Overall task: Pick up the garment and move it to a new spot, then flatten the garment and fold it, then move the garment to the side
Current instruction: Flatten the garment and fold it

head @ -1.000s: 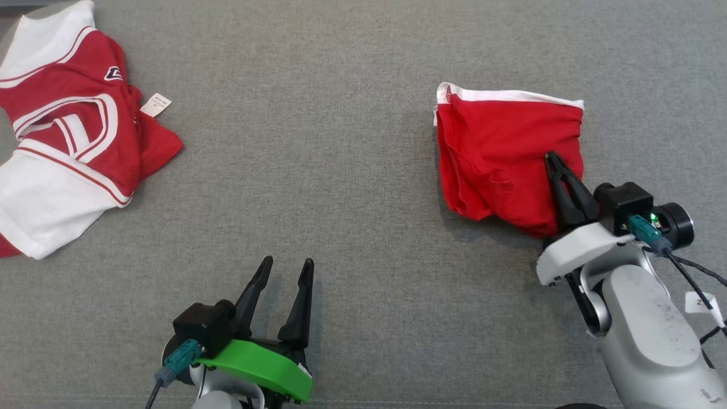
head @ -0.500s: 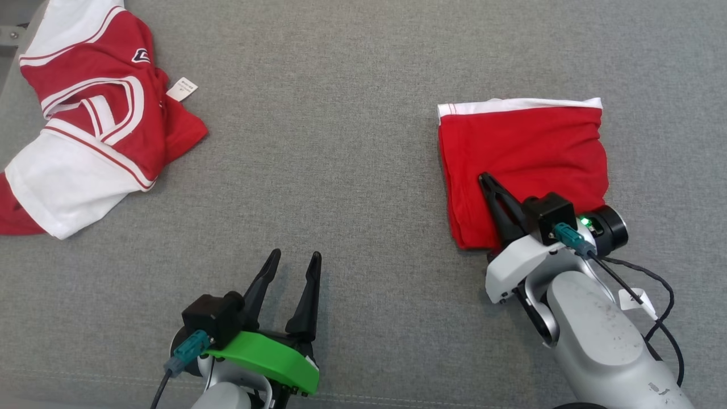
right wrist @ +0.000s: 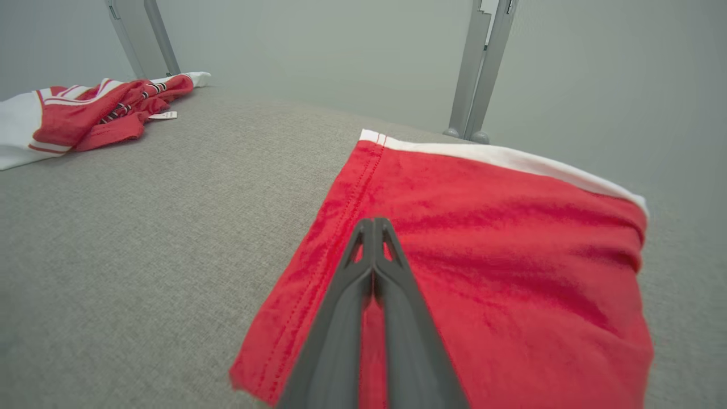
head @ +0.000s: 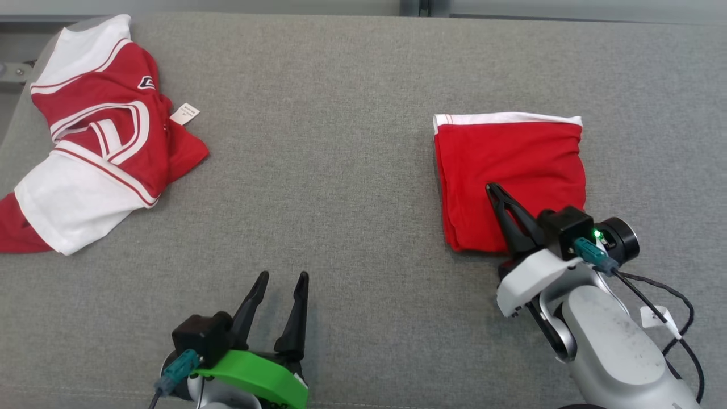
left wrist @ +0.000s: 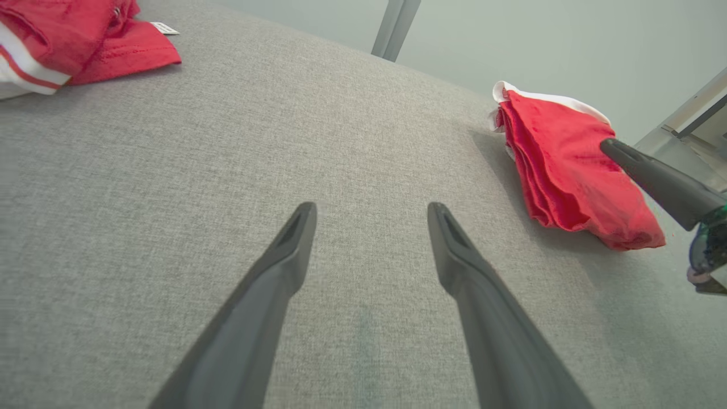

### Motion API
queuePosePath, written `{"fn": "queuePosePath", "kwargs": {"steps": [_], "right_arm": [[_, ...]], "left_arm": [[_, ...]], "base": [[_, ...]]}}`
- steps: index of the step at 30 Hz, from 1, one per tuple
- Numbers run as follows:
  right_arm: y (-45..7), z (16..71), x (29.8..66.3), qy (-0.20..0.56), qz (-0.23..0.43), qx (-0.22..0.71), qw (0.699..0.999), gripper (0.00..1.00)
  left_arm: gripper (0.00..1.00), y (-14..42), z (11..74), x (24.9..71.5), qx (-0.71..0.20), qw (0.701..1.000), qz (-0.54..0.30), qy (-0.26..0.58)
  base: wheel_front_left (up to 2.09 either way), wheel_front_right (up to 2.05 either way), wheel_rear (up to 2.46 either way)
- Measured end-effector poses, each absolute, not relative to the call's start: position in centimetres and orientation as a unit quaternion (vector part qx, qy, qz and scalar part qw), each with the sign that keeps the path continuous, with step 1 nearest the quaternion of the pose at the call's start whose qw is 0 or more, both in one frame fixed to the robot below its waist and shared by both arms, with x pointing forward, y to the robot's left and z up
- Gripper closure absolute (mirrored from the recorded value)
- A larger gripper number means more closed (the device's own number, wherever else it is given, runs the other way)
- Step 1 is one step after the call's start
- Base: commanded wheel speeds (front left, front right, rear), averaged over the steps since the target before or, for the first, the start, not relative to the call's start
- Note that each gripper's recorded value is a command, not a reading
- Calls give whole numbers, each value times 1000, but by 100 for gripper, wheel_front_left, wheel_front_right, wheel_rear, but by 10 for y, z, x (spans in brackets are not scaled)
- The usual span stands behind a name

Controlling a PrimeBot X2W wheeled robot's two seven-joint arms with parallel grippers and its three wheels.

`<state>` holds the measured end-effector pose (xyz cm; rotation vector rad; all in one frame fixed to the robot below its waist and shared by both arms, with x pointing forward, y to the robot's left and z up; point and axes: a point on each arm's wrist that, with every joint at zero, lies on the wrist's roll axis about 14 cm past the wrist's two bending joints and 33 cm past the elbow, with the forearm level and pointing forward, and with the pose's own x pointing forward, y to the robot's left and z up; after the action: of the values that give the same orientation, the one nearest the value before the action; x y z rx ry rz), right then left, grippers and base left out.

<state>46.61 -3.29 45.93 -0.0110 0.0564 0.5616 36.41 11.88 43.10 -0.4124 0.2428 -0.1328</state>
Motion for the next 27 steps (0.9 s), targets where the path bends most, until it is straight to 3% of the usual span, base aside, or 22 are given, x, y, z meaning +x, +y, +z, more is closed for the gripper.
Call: {"fn": "queuePosePath", "kwargs": {"steps": [1, 4, 6, 7, 8, 21, 27], "right_arm": [[-37, 463, 464, 23, 273, -5, 962, 100], [-54, 474, 456, 10, 256, -6, 967, 82], [-67, 479, 450, 4, 243, -11, 970, 64], [-74, 482, 447, 0, 235, -13, 972, 50], [-82, 486, 444, -5, 225, -13, 974, 0], [-190, 493, 381, -11, 76, -22, 997, 0], [-209, 481, 355, 7, 47, -29, 998, 0]], "left_arm": [[0, 121, 432, 362, -203, 970, -63, 119], [0, 127, 434, 356, -199, 972, -57, 114], [0, 130, 437, 353, -197, 973, -55, 110], [0, 131, 438, 351, -194, 974, -54, 107], [0, 133, 441, 350, -190, 975, -54, 103], [0, 146, 468, 334, -156, 985, -56, 47], [0, 140, 472, 332, -148, 986, -72, 34]], "base": [[0, 0, 0], [0, 0, 0], [0, 0, 0], [0, 0, 0], [0, 0, 0], [0, 0, 0], [0, 0, 0]]}}
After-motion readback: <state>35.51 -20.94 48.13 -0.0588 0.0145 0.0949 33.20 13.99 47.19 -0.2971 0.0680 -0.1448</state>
